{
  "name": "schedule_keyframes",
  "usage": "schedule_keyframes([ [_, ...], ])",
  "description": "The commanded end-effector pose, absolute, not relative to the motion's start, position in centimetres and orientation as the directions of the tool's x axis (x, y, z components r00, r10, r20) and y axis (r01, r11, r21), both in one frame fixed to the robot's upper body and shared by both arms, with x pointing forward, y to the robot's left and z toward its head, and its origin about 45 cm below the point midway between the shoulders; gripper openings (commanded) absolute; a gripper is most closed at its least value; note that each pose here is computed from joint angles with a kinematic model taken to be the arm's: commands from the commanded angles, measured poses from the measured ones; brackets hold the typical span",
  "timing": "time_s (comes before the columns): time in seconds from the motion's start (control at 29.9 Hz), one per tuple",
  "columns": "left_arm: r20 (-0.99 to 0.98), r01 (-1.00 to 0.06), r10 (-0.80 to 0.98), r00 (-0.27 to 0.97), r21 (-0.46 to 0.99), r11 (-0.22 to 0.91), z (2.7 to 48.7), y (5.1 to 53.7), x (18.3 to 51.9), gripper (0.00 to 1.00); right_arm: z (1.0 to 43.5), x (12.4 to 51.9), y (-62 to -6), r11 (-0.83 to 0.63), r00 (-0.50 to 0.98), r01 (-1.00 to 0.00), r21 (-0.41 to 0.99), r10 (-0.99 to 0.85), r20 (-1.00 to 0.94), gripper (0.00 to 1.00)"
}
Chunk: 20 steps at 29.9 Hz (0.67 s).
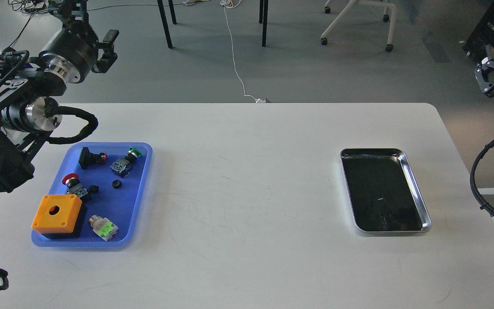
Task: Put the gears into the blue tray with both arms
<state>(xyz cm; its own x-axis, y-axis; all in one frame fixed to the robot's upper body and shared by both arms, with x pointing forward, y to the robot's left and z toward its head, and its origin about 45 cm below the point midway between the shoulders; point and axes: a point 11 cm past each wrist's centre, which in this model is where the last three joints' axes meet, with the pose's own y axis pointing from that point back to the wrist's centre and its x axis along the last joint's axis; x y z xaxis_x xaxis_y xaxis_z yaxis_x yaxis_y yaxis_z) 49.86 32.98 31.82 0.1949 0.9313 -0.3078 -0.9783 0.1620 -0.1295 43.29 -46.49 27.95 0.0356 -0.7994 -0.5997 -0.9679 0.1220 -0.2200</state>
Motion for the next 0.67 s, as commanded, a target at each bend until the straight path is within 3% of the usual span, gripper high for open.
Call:
schedule_keyframes([
  [0.0,-0.461,-0.98,0.866,0.191,-0.146,0.138,30.7,32.7,50.3,0.98,26.3,44.1,-45.9,0.148,0.006,-0.975,-0.168,-0.734,-0.68,0.99],
  [0.33,-0.692,-0.996,0.717,0.084,-0.088,0.031,25.7,34.6,49.8,0.98,21.8,44.4,-44.9,0.206,-0.052,-0.974,-0.098,-0.619,-0.784,0.99],
  [0.64,-0.696,-0.995,0.713,0.09,-0.088,0.04,24.8,34.8,49.6,0.98,23.9,45.7,-44.7,0.173,-0.009,-0.975,-0.142,-0.663,-0.748,0.99],
])
